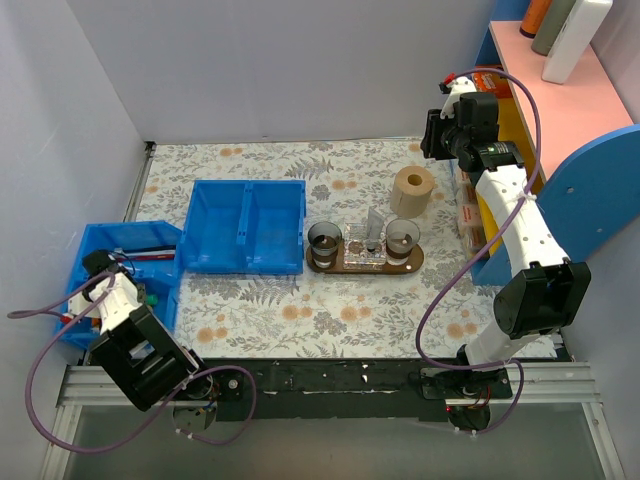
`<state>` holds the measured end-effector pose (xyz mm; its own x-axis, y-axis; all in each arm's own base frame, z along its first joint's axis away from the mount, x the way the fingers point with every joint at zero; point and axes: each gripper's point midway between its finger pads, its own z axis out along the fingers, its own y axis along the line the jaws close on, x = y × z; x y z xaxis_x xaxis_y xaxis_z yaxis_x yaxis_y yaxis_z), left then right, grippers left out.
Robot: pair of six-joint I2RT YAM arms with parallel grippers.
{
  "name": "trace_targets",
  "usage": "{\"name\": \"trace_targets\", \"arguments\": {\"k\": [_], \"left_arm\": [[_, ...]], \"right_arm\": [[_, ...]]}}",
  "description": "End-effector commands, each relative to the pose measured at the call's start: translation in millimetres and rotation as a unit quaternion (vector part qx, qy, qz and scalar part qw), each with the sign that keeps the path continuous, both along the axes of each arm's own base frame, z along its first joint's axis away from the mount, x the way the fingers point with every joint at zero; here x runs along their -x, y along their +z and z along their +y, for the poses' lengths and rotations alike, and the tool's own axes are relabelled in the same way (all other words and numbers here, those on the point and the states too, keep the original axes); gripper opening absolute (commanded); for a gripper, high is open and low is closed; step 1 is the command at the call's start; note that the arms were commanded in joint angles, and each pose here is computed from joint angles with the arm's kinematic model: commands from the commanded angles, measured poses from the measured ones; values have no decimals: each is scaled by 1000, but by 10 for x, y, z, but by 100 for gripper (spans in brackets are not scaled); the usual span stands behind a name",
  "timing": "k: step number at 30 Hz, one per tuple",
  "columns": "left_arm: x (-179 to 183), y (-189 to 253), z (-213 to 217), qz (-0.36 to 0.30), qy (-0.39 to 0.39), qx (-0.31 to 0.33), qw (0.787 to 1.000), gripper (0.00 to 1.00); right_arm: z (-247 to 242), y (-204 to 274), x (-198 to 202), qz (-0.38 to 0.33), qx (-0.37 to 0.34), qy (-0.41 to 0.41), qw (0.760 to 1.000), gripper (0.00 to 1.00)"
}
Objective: Prepare toiletry sets of a toothbrush and toothpaste on the tray
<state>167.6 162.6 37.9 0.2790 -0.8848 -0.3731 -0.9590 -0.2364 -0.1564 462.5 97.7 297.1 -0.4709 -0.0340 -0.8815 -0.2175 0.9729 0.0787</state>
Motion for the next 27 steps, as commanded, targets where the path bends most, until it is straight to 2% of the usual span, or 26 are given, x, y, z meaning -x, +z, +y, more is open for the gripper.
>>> {"name": "trace_targets", "arguments": {"k": [1, 4, 6, 8, 13, 15, 18, 19, 22, 27], "left_arm": [[287, -395, -238, 56, 10, 51, 997, 55], [306, -458, -248, 62, 4, 54, 997, 56], [309, -479, -252, 63, 0, 54, 997, 52], [319, -484, -257, 65, -1, 54, 996, 43], [303, -426, -236, 62, 2, 51, 997, 33], [285, -400, -231, 58, 2, 50, 997, 22], [256, -338, -220, 48, 7, 46, 998, 15], [257, -316, -225, 47, 8, 47, 998, 7], [200, -172, -184, 34, 8, 37, 999, 0], [149, 164, -122, 14, 5, 14, 1000, 0]], "right_arm": [[-23, 264, -2, -34, -7, 0, 999, 42], [-25, 288, -15, -37, -7, -1, 999, 42], [-28, 294, -21, -38, -7, -1, 999, 42], [-31, 298, -21, -38, -6, -1, 999, 42], [-45, 291, -19, -38, -4, -3, 999, 42], [-37, 284, -16, -37, -5, -3, 999, 42], [-41, 277, -16, -36, -3, -3, 999, 42], [-37, 284, -16, -37, -5, -3, 999, 42], [-44, 280, -19, -37, -5, -3, 999, 42], [-26, 277, -12, -36, -7, -1, 999, 42]]}}
